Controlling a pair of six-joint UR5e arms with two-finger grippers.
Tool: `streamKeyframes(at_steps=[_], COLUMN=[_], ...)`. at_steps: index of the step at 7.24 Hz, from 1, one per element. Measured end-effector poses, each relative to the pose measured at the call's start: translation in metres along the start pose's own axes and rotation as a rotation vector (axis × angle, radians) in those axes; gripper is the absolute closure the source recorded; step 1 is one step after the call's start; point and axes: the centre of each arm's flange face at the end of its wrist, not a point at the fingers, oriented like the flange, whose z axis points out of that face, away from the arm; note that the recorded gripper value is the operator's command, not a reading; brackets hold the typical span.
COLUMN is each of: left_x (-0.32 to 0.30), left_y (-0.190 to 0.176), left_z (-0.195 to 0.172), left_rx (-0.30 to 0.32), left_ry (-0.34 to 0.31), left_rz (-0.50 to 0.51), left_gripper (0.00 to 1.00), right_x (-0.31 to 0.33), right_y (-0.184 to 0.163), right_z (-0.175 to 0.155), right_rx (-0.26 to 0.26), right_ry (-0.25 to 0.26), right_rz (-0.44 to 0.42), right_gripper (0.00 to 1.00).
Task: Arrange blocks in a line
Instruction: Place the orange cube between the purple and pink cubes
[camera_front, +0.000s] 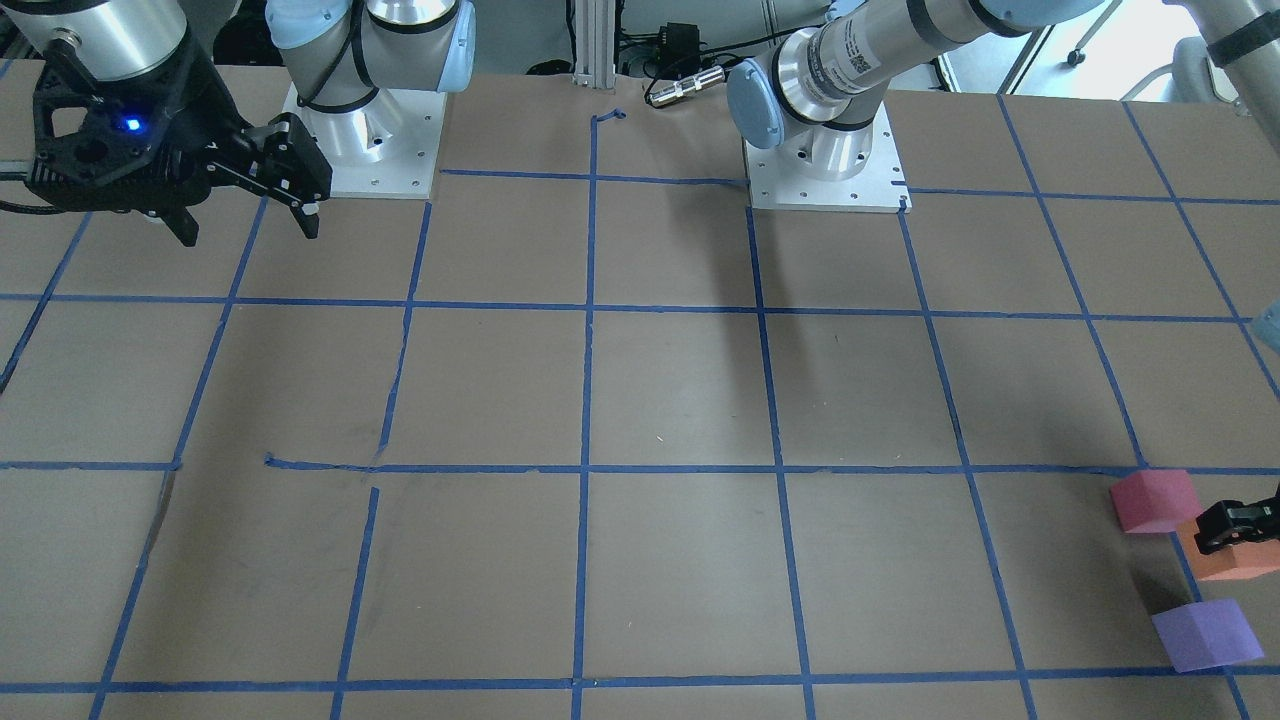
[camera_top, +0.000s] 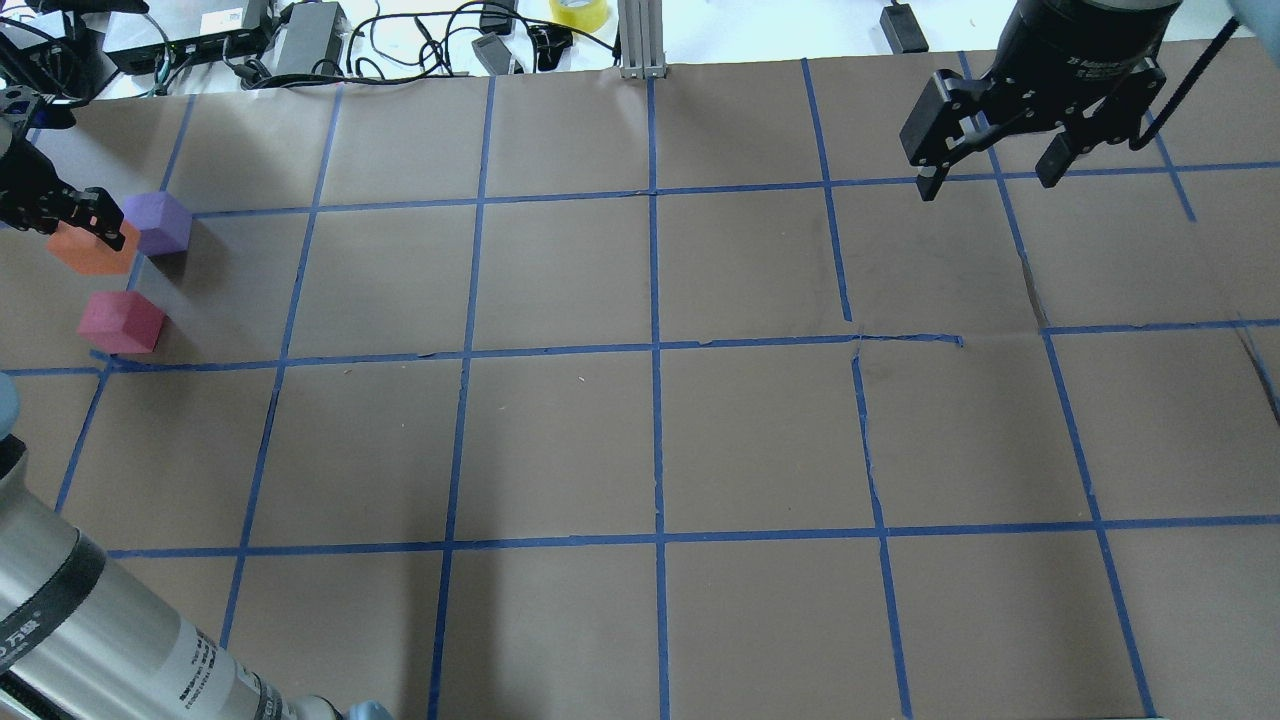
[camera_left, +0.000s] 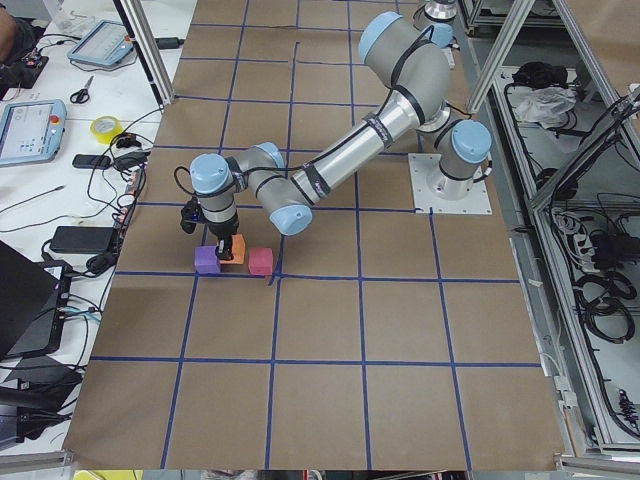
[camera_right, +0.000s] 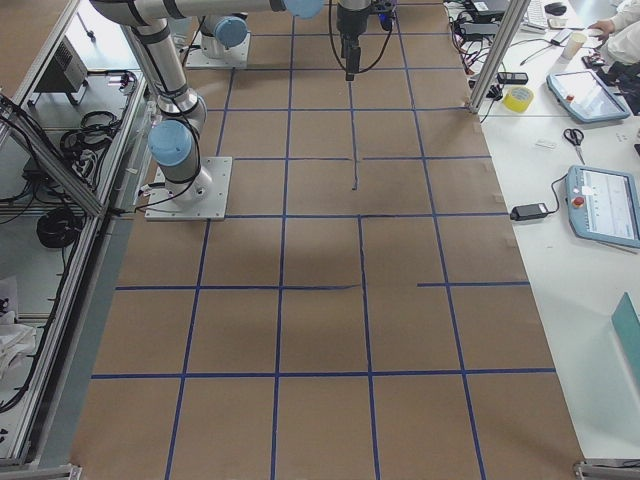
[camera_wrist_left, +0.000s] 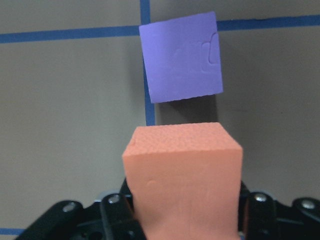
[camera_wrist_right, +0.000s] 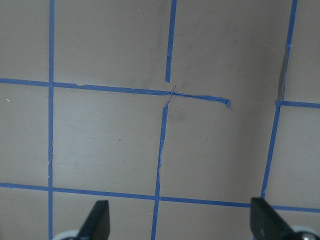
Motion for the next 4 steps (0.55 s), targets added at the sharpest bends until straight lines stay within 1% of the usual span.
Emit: streamKeyframes(at_steps=[4], left_x=[0.000], left_y=[-0.003], left_z=[0.026], left_rx=[-0.022], left_ry=[0.017], left_rz=[0.003], left_gripper=[1.00], right_x=[-0.001], right_y=[0.001], right_z=[0.003], right_rx=[-0.007], right_ry=[-0.001], right_rz=[-0.002], right_gripper=[0.00])
